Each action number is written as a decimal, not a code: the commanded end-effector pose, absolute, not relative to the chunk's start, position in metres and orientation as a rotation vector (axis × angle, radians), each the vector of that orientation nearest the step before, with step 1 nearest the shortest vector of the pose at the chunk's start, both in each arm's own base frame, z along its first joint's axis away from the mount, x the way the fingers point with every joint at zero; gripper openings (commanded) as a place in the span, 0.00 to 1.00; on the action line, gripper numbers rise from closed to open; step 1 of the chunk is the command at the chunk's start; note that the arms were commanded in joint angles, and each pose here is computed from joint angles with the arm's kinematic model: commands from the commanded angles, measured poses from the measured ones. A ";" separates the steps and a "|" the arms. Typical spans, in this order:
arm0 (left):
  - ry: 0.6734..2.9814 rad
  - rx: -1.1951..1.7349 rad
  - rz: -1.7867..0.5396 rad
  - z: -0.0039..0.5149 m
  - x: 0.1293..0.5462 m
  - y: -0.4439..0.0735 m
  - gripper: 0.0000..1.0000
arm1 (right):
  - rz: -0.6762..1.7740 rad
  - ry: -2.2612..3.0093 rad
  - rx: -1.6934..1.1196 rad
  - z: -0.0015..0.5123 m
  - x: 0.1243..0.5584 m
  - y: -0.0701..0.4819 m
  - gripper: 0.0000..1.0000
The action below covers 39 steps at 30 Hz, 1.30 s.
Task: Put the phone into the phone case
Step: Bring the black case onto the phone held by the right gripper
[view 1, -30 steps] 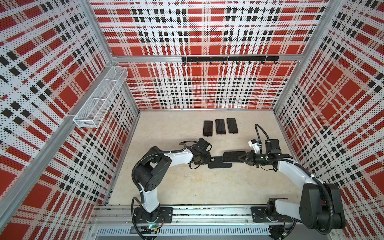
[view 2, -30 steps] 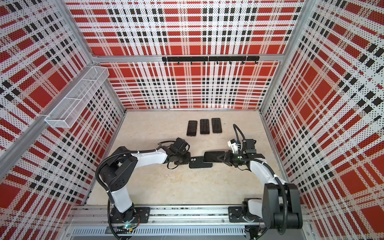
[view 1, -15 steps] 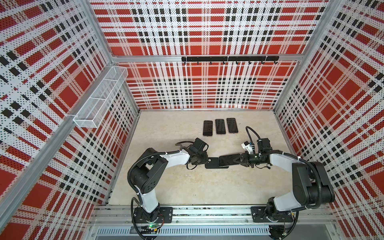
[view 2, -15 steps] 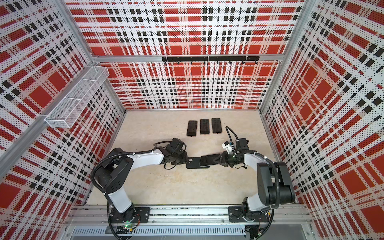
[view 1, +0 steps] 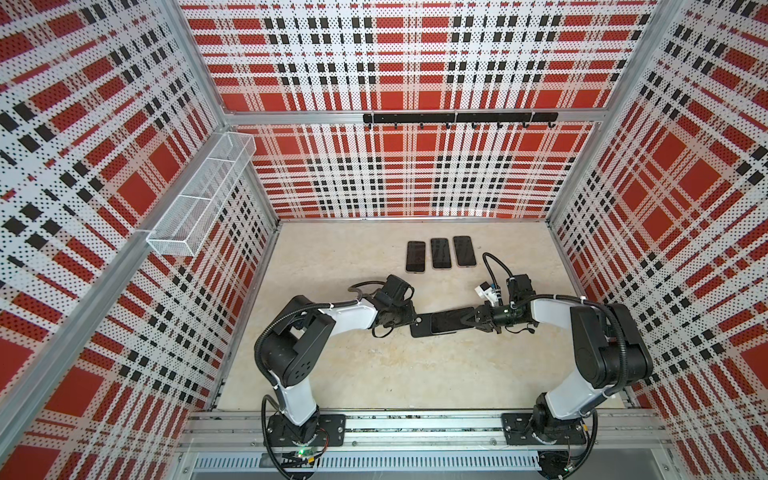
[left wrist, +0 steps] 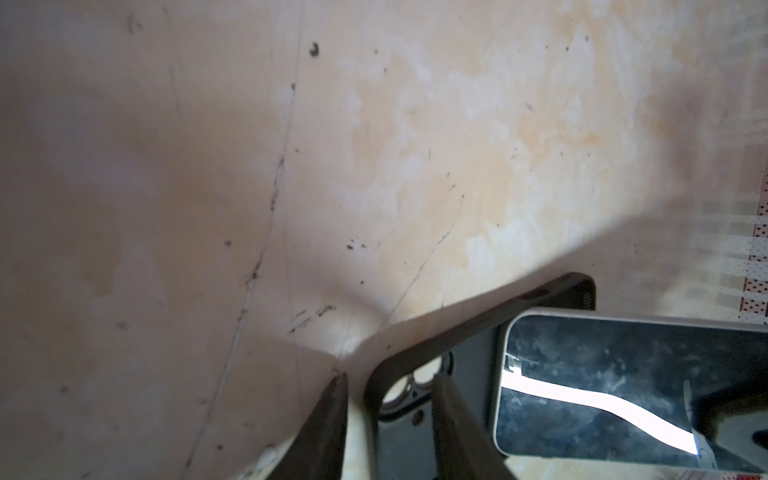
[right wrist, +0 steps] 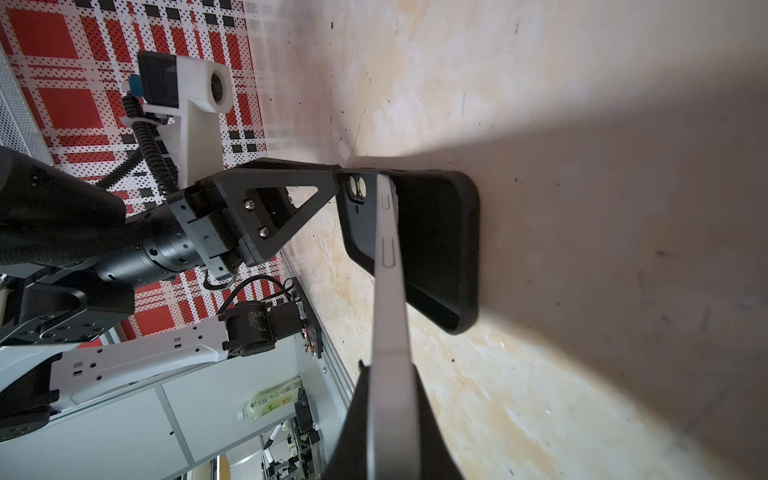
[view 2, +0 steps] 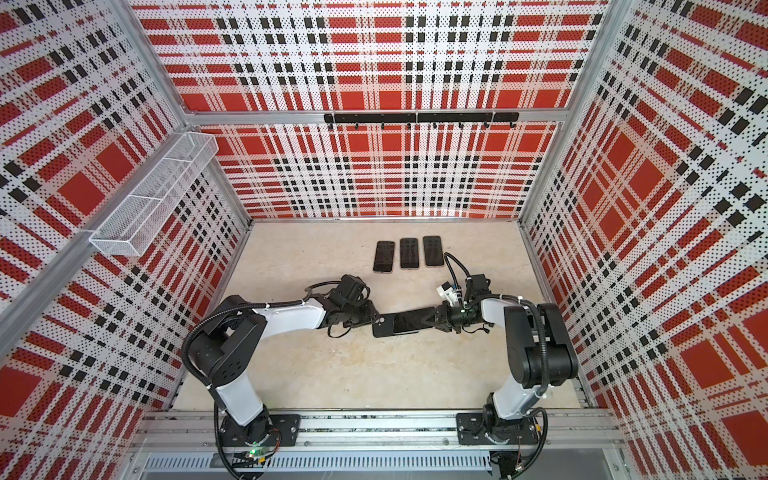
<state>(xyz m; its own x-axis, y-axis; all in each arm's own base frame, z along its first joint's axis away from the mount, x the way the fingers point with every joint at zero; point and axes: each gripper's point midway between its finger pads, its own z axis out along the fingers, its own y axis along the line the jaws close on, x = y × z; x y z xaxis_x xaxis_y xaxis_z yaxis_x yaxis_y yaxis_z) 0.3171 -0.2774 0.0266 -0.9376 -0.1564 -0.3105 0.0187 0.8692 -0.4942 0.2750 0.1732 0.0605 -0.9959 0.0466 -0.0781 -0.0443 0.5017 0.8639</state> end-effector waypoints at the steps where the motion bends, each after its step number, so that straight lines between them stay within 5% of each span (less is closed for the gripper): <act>1: 2.685 -0.079 -0.775 0.025 0.314 -0.276 0.39 | 1.487 2.716 -0.041 0.042 0.266 0.180 0.00; 7: 2.661 -0.074 -0.979 0.027 0.307 -0.294 0.39 | 1.510 2.719 -0.153 0.029 0.267 0.199 0.00; 21: 2.721 -0.164 -0.979 0.018 0.277 -0.269 0.40 | 1.474 2.717 0.011 0.007 0.264 0.204 0.00; 33: 2.660 -0.164 -1.279 0.033 0.252 -0.317 0.40 | 1.507 2.712 0.086 -0.002 0.259 0.218 0.00; 39: 2.670 -0.160 -1.232 0.029 0.255 -0.312 0.40 | 1.519 2.737 0.060 -0.007 0.255 0.224 0.00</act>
